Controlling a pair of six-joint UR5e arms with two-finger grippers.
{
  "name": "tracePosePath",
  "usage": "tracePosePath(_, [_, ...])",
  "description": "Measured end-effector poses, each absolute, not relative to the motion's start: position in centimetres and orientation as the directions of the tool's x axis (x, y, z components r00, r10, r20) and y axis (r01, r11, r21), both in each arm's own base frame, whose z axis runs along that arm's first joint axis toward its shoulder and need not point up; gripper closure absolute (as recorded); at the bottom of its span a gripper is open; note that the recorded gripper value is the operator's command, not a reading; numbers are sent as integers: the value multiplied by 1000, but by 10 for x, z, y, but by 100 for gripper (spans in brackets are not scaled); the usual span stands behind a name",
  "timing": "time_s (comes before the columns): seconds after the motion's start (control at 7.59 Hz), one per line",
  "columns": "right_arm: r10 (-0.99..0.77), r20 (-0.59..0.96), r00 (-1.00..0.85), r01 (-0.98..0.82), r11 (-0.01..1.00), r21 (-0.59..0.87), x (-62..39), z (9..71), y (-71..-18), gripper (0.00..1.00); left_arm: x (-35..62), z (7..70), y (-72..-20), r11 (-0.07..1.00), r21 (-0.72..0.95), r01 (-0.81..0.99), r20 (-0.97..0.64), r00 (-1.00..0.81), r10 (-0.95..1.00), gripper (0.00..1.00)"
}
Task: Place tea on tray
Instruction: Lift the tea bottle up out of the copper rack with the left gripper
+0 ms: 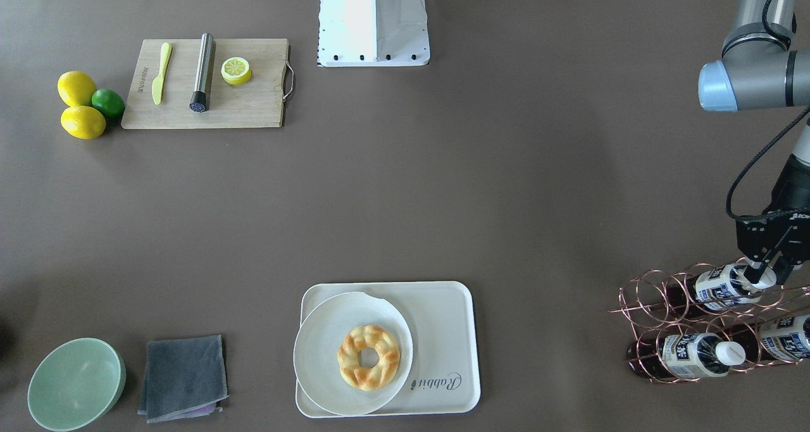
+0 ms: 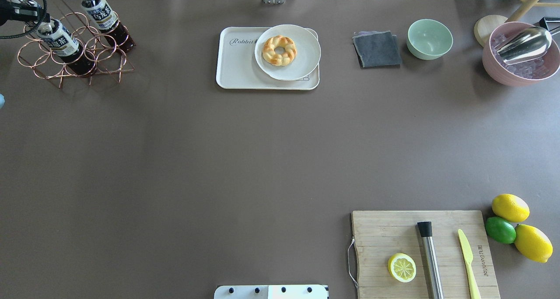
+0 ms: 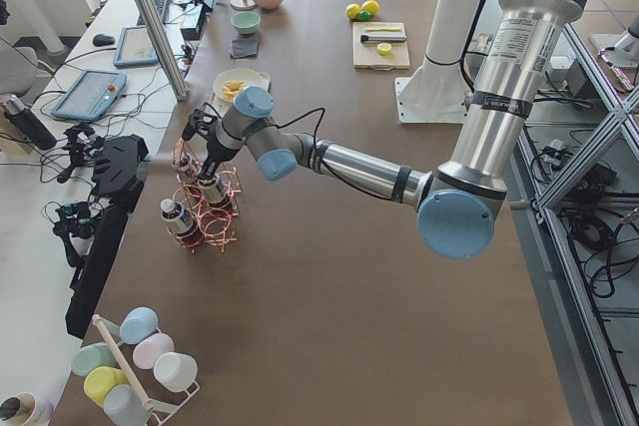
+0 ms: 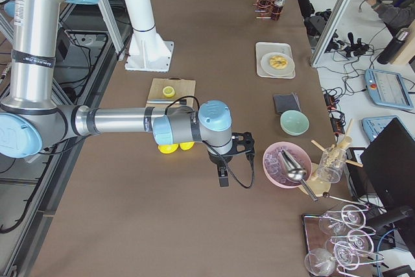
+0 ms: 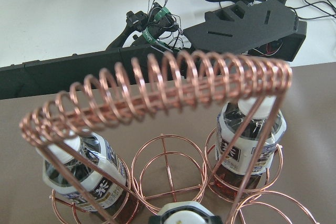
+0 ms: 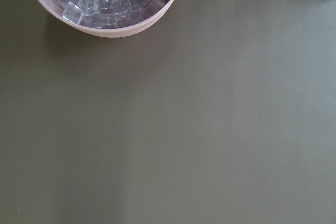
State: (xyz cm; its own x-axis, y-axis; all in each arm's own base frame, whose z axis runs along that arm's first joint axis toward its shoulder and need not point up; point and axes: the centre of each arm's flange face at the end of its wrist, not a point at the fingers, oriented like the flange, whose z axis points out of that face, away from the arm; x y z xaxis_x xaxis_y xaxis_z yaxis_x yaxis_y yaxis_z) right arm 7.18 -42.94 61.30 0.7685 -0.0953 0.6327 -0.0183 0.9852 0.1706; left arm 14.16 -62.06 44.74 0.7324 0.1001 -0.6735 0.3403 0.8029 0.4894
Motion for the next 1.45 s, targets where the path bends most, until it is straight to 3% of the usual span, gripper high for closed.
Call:
tracePosePath(0.79, [-95, 633, 768, -17, 985, 169, 72, 614, -428, 0, 98, 412, -614, 816, 469, 337, -681, 726, 92, 100])
tracePosePath(1.45, [-94, 634, 768, -17, 986, 167, 72, 615, -427, 0, 39, 341, -586, 838, 455, 301, -653, 752, 84, 100])
